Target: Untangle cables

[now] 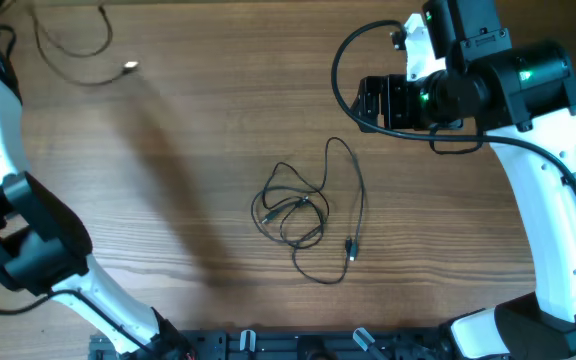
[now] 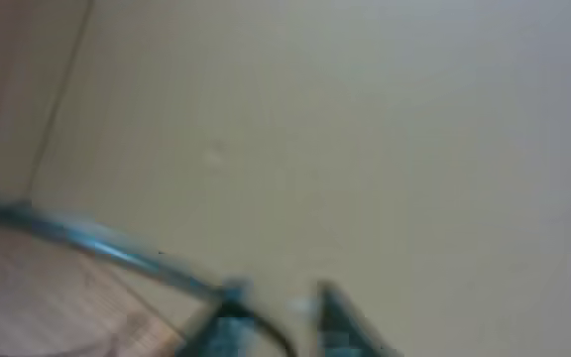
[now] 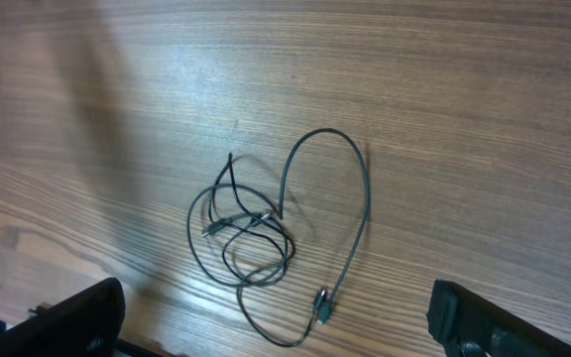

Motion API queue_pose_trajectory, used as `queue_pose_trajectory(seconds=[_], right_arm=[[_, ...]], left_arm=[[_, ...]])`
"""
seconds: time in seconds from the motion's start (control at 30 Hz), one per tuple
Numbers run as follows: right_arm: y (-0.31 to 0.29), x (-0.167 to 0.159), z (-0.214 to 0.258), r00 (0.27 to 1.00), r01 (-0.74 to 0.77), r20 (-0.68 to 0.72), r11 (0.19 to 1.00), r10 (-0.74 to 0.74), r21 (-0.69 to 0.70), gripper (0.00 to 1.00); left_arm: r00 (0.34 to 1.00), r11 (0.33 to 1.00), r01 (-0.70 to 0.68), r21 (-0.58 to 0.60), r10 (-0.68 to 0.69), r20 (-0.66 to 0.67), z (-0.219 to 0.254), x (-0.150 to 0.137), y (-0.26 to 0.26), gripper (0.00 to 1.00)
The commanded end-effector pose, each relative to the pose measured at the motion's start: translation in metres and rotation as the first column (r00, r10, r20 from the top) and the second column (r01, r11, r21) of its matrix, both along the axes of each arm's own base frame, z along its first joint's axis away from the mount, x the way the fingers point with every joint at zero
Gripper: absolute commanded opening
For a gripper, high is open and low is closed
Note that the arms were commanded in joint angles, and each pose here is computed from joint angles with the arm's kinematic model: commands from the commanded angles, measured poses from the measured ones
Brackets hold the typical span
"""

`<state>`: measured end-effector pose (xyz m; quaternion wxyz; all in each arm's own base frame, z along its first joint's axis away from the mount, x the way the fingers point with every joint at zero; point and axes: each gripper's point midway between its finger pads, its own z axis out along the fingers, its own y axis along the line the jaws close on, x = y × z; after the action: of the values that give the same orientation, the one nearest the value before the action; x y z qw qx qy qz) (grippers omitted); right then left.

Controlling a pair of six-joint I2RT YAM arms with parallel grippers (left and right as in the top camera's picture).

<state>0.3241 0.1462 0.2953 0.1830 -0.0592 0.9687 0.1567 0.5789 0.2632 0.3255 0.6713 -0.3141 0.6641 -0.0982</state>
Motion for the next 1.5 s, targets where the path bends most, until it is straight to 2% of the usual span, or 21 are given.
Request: queue_pose_trajectory(seconds=[0.0, 0.03, 0.1, 0.17, 0.33, 0.4, 0.43, 0.47, 0.53, 0.57, 0.63, 0.67, 0.83, 0.97, 1.07, 1.1, 1.17, 1.3, 1.33, 1.37, 1.47], right_arm=[[0.002, -0.003, -0.005, 0.999, 0.007, -0.033, 1.0, -0.006, 0.005, 1.0], [0.001, -0.004, -0.005, 0.999, 0.006, -0.035, 1.0, -0.006, 0.003, 1.0], [0.002, -0.004, -0.005, 0.999, 0.006, -0.035, 1.0, -0.005, 0.003, 1.0], [0.002, -0.004, -0.005, 0.999, 0.004, -0.035, 1.0, -0.004, 0.003, 1.0], [0.001, -0.004, -0.005, 0.999, 0.003, -0.038, 1.0, -0.003, 0.001, 1.0], [0.001, -0.005, -0.005, 0.999, 0.003, -0.039, 1.0, -0.003, 0.001, 1.0], [0.001, -0.005, -0.005, 0.999, 0.003, -0.038, 1.0, -0.003, 0.001, 1.0], [0.001, -0.005, -0.005, 0.999, 0.003, -0.038, 1.0, -0.003, 0.001, 1.0], [0.001, -0.004, -0.005, 0.999, 0.003, -0.037, 1.0, -0.003, 0.001, 1.0], [0.002, -0.004, -0.005, 0.999, 0.004, -0.035, 1.0, -0.003, 0.002, 1.0], [0.002, -0.003, -0.005, 1.0, 0.004, -0.03, 1.0, -0.003, 0.004, 1.0], [0.002, -0.003, -0.005, 1.0, 0.004, -0.03, 1.0, -0.004, 0.004, 1.0], [0.002, -0.003, -0.005, 0.999, 0.004, -0.032, 1.0, -0.004, 0.004, 1.0], [0.002, -0.004, -0.005, 0.999, 0.006, -0.036, 1.0, -0.005, 0.003, 1.0], [0.002, -0.004, -0.005, 0.999, 0.006, -0.036, 1.0, -0.006, 0.003, 1.0], [0.001, -0.005, -0.005, 0.999, 0.006, -0.04, 1.0, -0.006, 0.002, 1.0], [0.0, -0.007, -0.007, 0.999, 0.007, -0.052, 1.0, -0.007, -0.002, 1.0], [0.0, -0.007, -0.006, 0.999, 0.007, -0.05, 1.0, -0.007, -0.001, 1.0], [0.0, -0.007, -0.007, 0.999, 0.007, -0.051, 1.0, -0.007, -0.002, 1.0], [0.0, -0.009, -0.007, 0.998, 0.006, -0.057, 1.0, -0.006, -0.004, 1.0], [-0.001, -0.012, -0.009, 0.997, 0.006, -0.071, 1.0, -0.007, -0.009, 1.0]], left_arm=[[0.927, 0.974, -0.227, 0.008, 0.218, -0.306, -0.097, -0.017, 0.038, 0.79], [0.893, 0.973, -0.231, -0.005, 0.21, -0.399, -0.131, -0.024, 0.041, 1.0], [0.793, 0.966, -0.253, -0.055, 0.174, -0.583, -0.199, -0.047, 0.045, 1.0], [0.745, 0.963, -0.253, -0.093, 0.133, -0.654, -0.222, -0.061, 0.04, 1.0], [0.76, 0.951, -0.083, -0.298, -0.133, -0.636, -0.224, -0.058, -0.007, 1.0], [0.714, 0.928, -0.074, -0.365, -0.206, -0.669, -0.237, -0.07, -0.025, 0.99], [0.701, 0.926, -0.074, -0.369, -0.215, -0.68, -0.239, -0.073, -0.028, 0.85], [0.692, 0.931, -0.059, -0.361, -0.222, -0.687, -0.24, -0.074, -0.03, 0.82], [0.677, 0.933, -0.011, -0.359, -0.257, -0.689, -0.241, -0.07, -0.042, 0.66], [0.675, 0.929, 0.037, -0.368, -0.295, -0.677, -0.239, -0.064, -0.056, 0.69], [0.682, 0.92, 0.109, -0.377, -0.345, -0.645, -0.234, -0.049, -0.081, 0.88], [0.686, 0.92, 0.14, -0.366, -0.357, -0.634, -0.231, -0.04, -0.093, 0.91], [0.704, 0.927, 0.242, -0.286, -0.371, -0.606, -0.219, -0.006, -0.146, 0.93], [0.716, 0.993, 0.093, -0.075, -0.119, -0.688, -0.232, 0.0, -0.126, 0.93], [0.726, 0.993, 0.093, -0.068, -0.114, -0.678, -0.249, 0.01, -0.123, 0.95], [0.732, 0.995, 0.082, -0.06, -0.101, -0.674, -0.255, 0.012, -0.118, 0.85], [0.739, 0.998, 0.049, -0.03, -0.056, -0.671, -0.258, 0.014, -0.106, 0.53], [0.725, 0.999, 0.035, -0.002, -0.027, -0.688, -0.26, 0.009, -0.096, 0.24], [0.717, 0.997, 0.064, 0.034, -0.022, -0.696, -0.259, 0.009, -0.094, 0.16], [0.706, 0.984, 0.04, 0.171, 0.093, -0.702, -0.247, 0.005, -0.071, 0.04], [0.707, 0.923, -0.079, 0.377, 0.319, -0.631, -0.199, -0.005, -0.022, 0.04]])
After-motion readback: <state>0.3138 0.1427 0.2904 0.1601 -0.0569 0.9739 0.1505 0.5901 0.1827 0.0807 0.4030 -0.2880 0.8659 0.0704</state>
